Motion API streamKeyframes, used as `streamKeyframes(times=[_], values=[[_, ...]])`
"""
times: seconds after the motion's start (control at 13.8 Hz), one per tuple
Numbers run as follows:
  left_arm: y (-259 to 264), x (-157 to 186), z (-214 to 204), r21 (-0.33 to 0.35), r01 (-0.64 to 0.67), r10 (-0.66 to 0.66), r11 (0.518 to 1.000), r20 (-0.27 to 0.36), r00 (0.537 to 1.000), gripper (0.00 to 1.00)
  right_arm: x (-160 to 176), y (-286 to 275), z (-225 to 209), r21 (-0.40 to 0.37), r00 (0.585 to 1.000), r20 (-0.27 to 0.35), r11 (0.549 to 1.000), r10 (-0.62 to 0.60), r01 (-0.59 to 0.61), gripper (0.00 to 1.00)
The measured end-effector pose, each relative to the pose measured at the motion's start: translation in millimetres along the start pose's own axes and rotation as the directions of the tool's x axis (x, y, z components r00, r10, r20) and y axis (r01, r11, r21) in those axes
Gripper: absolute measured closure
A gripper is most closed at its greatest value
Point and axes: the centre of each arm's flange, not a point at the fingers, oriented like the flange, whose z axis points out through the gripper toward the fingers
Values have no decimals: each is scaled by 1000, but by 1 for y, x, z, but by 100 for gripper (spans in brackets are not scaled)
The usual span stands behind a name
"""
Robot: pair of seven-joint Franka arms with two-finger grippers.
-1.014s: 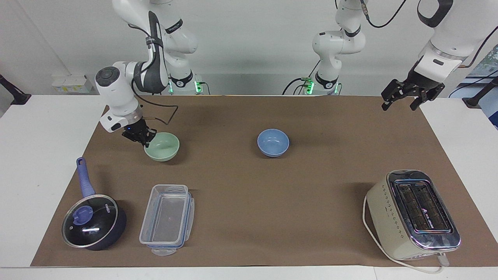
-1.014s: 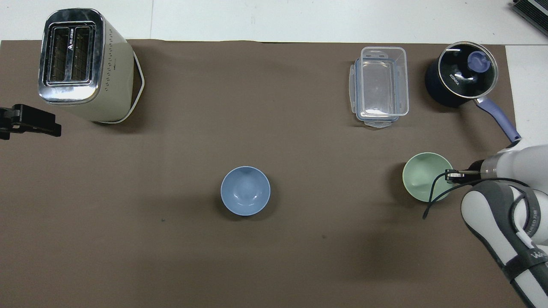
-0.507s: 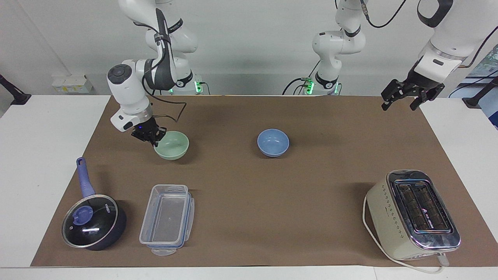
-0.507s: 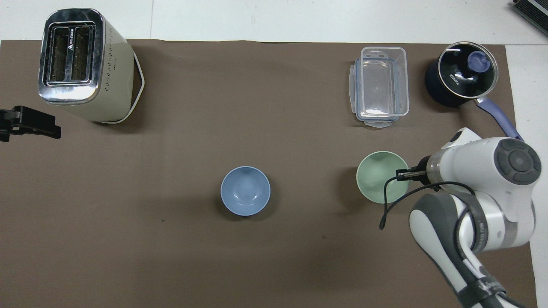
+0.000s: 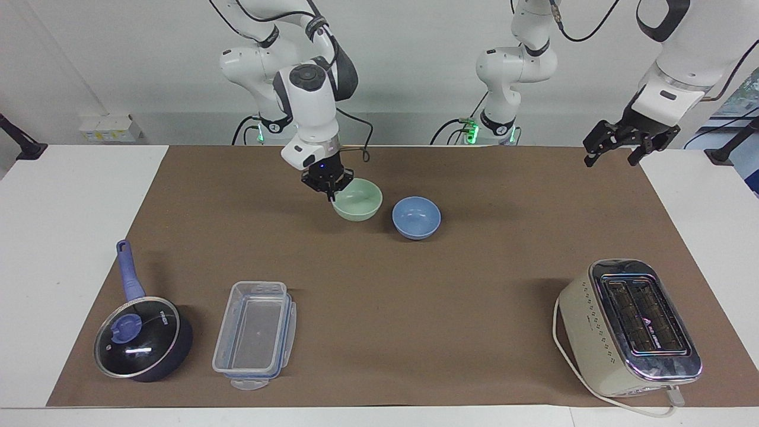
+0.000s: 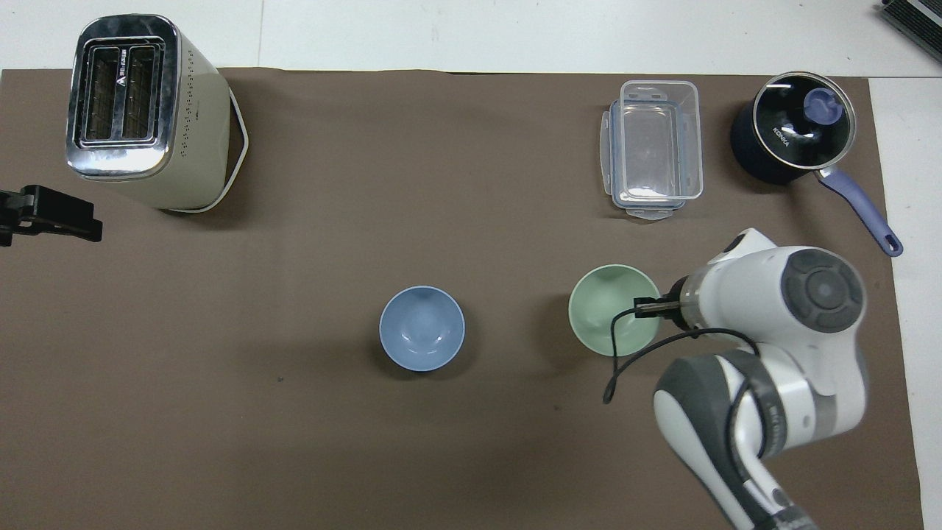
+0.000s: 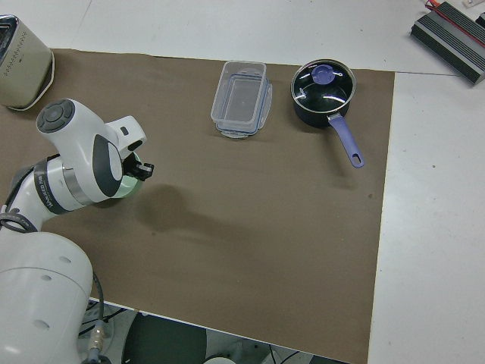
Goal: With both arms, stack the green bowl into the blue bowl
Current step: 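Carry the green bowl with the right gripper over the blue bowl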
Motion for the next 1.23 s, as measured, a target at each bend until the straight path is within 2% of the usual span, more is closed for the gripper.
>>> streamKeyframes(times=[0.29, 0.65, 0.94, 1.23], values=[[0, 0, 0, 0, 0, 0, 1000, 0, 1000, 0, -5, -45, 10, 62, 996, 54, 995, 69, -72, 95], [0, 0, 0, 0, 0, 0, 1000, 0, 1000, 0, -4, -86, 31, 66, 985, 98, 986, 144, -151, 95], [0, 0, 0, 0, 0, 0, 1000, 0, 1000, 0, 2, -91, 50, 55, 981, 118, 986, 152, -159, 95], [0, 0, 0, 0, 0, 0, 1000, 0, 1000, 0, 3, -99, 61, 71, 984, 103, 985, 147, -155, 95]])
